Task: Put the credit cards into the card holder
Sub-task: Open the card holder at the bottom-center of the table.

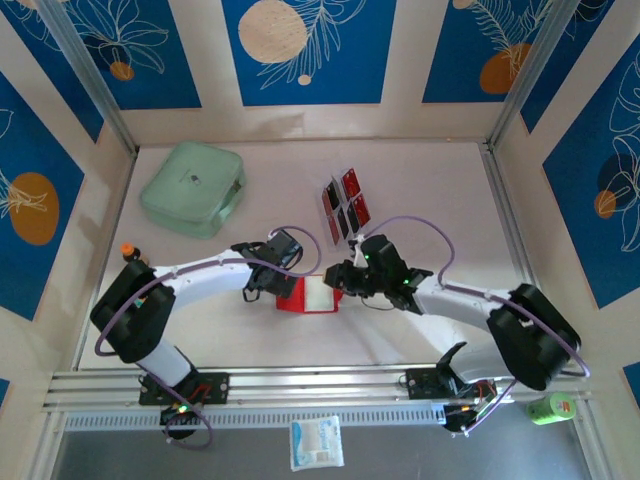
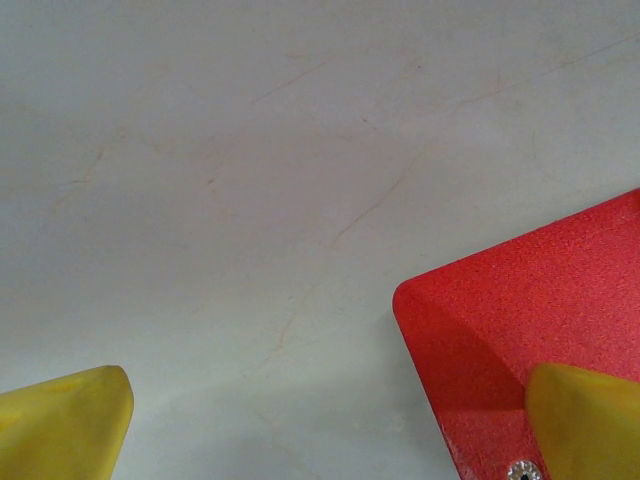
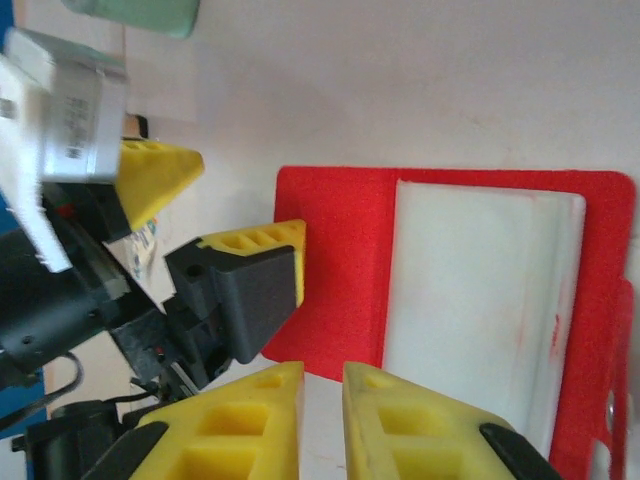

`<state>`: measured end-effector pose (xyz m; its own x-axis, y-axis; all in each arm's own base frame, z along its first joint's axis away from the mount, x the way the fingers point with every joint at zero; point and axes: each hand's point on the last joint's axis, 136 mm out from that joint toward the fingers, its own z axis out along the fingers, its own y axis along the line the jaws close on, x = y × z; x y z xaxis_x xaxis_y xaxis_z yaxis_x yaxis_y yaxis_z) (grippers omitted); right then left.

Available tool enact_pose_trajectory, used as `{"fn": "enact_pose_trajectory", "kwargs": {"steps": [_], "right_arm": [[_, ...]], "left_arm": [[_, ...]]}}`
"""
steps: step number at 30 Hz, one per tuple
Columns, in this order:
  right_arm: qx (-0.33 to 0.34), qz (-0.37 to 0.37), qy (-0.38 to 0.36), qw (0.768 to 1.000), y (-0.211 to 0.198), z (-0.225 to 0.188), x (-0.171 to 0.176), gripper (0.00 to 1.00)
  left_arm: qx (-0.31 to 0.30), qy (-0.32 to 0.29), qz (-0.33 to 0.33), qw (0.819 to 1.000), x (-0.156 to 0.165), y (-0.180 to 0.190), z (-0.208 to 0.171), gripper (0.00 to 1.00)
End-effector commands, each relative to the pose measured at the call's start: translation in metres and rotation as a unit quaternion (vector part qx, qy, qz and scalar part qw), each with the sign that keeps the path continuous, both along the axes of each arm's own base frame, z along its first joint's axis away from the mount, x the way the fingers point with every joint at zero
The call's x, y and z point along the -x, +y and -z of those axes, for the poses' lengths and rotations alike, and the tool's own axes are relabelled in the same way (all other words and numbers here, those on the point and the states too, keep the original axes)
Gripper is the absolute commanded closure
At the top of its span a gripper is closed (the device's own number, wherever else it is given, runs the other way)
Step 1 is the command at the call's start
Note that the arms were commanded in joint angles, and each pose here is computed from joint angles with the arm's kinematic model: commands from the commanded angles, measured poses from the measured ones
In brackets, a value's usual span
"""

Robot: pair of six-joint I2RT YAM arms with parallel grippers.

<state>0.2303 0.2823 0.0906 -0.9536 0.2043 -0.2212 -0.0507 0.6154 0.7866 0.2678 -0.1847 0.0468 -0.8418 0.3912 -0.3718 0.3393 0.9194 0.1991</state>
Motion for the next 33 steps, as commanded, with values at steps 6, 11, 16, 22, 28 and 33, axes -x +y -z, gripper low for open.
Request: {"fn": "enact_pose_trajectory", "kwargs": {"steps": [6,11,16,22,28,33], "right_arm": [[0.025,0.002,0.026,0.999,-0.014,0.028,-0.001,0.89],[0.042,0.013,0.053,0.998,-0.028,0.054,0.004,0.94],[0.055,0.017,0.070,0.996,-0.036,0.074,0.010,0.99],[0.052,0.012,0.073,0.996,-0.036,0.076,0.015,1.00],[0.055,0.008,0.070,0.996,-0.037,0.075,0.017,1.00],[0.055,0.008,0.068,0.996,-0.036,0.073,0.017,1.00]], "left_arm": [[-0.022,-0.004,0.009,1.000,-0.004,0.000,0.002,0.00],[-0.029,-0.003,0.006,1.000,-0.002,0.003,0.006,0.00],[-0.031,0.000,0.001,1.000,-0.001,0.005,0.009,0.00],[-0.007,0.002,-0.004,1.000,-0.001,-0.003,-0.004,0.00],[0.087,0.000,0.001,0.996,-0.006,-0.036,-0.046,0.00],[0.189,0.010,0.010,0.982,-0.003,-0.071,-0.084,0.00]]}}
